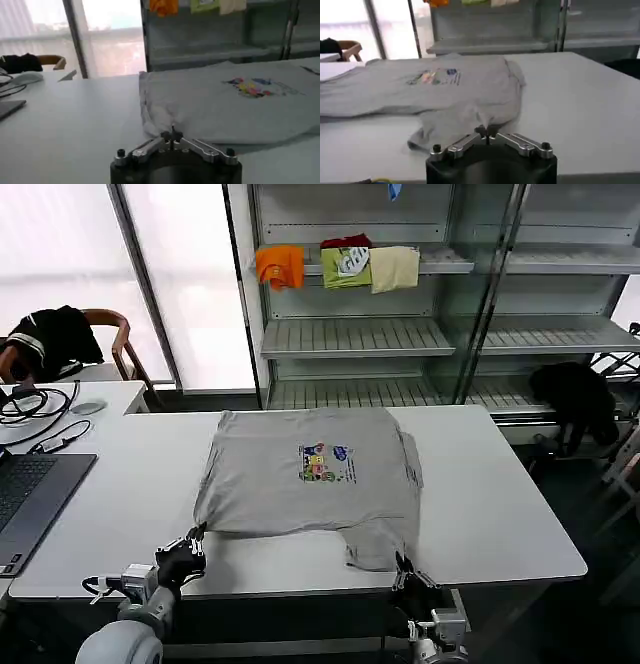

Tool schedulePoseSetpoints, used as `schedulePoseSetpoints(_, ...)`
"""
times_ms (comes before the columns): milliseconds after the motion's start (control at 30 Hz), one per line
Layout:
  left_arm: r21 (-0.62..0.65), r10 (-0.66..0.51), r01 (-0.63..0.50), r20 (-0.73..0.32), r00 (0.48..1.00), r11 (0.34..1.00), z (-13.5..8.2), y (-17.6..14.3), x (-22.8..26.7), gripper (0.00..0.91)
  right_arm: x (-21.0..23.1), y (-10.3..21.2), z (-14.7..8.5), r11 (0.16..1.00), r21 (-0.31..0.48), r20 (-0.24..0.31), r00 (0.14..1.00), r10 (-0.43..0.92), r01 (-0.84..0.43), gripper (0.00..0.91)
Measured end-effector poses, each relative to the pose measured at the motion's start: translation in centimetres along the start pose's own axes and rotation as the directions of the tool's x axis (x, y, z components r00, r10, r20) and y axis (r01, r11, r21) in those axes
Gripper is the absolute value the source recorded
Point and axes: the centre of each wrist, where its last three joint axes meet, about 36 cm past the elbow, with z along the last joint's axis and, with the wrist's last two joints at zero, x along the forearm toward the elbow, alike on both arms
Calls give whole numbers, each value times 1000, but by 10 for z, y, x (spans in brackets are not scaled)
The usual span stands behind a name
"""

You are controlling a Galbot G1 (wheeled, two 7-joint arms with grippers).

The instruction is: Fold and organize the clothes.

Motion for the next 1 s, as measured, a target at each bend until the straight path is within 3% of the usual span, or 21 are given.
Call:
schedulePoseSetpoints(567,43,8,-11,85,996,999,-19,3,-23,10,-58,-10,-45,1000,29,126,992,-4,0,0)
schedulePoseSetpoints(1000,54,4,-10,110,994,999,-37,18,-71,10,-126,-6,-81,999,36,173,985,3,-9,0)
